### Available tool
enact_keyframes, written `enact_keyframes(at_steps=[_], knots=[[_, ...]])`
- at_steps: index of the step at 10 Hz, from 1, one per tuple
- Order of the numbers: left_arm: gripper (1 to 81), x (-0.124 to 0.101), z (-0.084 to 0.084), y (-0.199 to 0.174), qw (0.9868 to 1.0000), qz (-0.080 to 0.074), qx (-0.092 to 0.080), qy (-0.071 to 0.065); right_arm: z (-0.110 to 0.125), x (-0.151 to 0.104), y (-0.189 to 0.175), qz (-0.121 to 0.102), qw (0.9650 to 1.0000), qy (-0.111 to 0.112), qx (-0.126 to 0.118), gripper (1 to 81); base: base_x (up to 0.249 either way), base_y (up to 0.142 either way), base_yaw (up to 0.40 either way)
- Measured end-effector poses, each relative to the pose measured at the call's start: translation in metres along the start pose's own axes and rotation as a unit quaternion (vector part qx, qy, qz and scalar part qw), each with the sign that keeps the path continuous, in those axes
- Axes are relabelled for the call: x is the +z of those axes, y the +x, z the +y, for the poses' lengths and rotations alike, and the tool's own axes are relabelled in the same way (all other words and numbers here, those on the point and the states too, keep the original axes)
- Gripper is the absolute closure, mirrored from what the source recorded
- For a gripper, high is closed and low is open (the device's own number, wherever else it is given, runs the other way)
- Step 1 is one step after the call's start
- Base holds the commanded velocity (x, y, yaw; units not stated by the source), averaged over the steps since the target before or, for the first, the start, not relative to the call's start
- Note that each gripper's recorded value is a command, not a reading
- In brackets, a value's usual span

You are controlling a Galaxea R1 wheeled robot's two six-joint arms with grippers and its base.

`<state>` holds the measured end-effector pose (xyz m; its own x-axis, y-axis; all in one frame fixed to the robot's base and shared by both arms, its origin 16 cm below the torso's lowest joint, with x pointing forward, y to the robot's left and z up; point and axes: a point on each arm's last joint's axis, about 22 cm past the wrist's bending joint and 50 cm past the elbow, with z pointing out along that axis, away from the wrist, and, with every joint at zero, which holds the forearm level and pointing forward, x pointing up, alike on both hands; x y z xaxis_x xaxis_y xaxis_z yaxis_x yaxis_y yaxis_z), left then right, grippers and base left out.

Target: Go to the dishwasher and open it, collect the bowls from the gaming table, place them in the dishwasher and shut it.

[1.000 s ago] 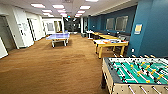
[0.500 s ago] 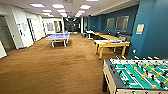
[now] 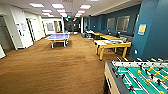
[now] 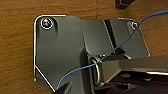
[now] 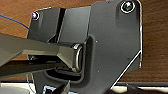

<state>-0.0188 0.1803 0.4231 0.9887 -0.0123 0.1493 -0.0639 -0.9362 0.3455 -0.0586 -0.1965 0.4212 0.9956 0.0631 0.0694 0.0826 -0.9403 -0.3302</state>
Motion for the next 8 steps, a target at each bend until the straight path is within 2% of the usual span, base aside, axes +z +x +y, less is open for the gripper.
enact_keyframes(at_steps=[2,3,4,5,6,7,8], knots=[[1.0,-0.001,0.001,-0.014,1.0000,-0.009,-0.002,0.000,0.001,-0.001,-0.014,-0.008,1.0000,-0.001,0.001,1.0,0.190,0.000,0.000],[1.0,0.000,0.001,-0.001,1.0000,-0.004,-0.001,0.000,0.002,-0.001,-0.007,-0.008,1.0000,-0.002,0.000,1.0,0.191,0.000,0.000],[1.0,0.002,0.001,0.023,0.9999,0.015,0.004,-0.002,0.004,0.000,0.020,0.014,0.9999,-0.002,-0.004,1.0,0.191,0.000,0.000],[1.0,0.001,0.001,0.013,0.9999,0.012,0.002,-0.002,0.004,-0.001,0.011,0.012,0.9999,-0.002,-0.003,1.0,0.190,0.000,0.000],[1.0,-0.002,0.001,-0.015,1.0000,-0.009,-0.003,0.000,0.001,-0.001,-0.016,-0.009,1.0000,-0.001,-0.001,1.0,0.190,0.000,0.000],[1.0,-0.003,0.001,-0.026,0.9998,-0.018,-0.005,0.001,0.000,-0.002,-0.024,-0.016,0.9999,-0.001,0.000,1.0,0.190,0.000,0.000],[1.0,-0.001,0.001,-0.013,1.0000,-0.008,-0.002,0.000,0.002,-0.001,-0.010,-0.007,1.0000,-0.002,-0.002,1.0,0.190,0.065,0.000]])
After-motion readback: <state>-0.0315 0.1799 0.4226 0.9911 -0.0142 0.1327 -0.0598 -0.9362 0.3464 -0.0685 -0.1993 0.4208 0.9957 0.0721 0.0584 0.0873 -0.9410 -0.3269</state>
